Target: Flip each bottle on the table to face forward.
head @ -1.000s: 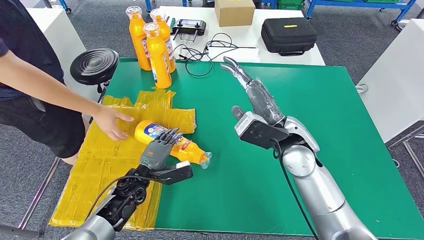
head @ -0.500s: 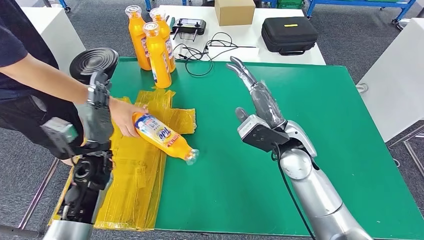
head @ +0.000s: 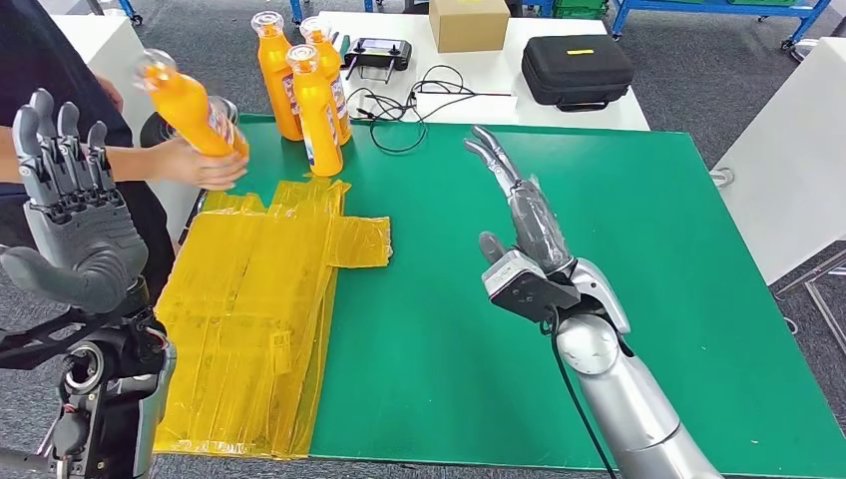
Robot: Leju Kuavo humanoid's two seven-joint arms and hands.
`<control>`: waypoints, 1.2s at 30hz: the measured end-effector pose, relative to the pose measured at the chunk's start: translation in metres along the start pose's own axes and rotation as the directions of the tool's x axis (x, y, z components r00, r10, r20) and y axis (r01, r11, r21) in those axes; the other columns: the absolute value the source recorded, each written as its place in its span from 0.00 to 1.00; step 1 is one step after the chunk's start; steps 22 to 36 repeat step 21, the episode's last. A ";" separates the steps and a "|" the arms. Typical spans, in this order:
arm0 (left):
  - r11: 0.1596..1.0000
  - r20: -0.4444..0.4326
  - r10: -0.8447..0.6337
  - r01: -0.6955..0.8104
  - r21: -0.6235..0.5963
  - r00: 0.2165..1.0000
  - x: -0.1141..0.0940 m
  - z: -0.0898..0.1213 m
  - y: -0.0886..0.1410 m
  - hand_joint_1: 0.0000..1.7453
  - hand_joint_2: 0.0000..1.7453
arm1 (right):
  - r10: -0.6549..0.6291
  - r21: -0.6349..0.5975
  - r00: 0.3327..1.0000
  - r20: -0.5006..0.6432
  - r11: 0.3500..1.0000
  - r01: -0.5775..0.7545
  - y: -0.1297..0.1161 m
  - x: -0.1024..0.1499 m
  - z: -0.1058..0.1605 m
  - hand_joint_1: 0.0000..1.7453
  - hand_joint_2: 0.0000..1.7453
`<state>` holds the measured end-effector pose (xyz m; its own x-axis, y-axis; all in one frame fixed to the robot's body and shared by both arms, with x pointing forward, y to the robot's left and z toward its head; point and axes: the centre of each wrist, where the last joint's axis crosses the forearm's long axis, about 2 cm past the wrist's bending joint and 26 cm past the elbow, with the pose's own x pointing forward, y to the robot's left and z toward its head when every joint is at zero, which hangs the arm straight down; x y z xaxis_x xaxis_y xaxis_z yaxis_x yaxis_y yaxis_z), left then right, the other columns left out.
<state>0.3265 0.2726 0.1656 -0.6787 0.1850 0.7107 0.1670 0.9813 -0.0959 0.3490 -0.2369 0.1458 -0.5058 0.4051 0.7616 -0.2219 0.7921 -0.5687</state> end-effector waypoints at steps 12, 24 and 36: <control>1.000 -0.049 0.000 -0.002 -0.026 0.999 0.004 0.007 0.005 0.00 0.00 | -0.054 -0.087 0.997 0.052 0.994 0.059 0.009 0.008 -0.007 0.00 0.00; 0.999 -0.051 0.003 -0.005 -0.036 0.999 0.005 0.006 0.005 0.00 0.00 | -0.055 -0.101 0.997 0.055 0.993 0.060 0.011 0.009 -0.008 0.00 0.00; 0.999 -0.051 0.003 -0.005 -0.036 0.999 0.005 0.006 0.005 0.00 0.00 | -0.055 -0.101 0.997 0.055 0.993 0.060 0.011 0.009 -0.008 0.00 0.00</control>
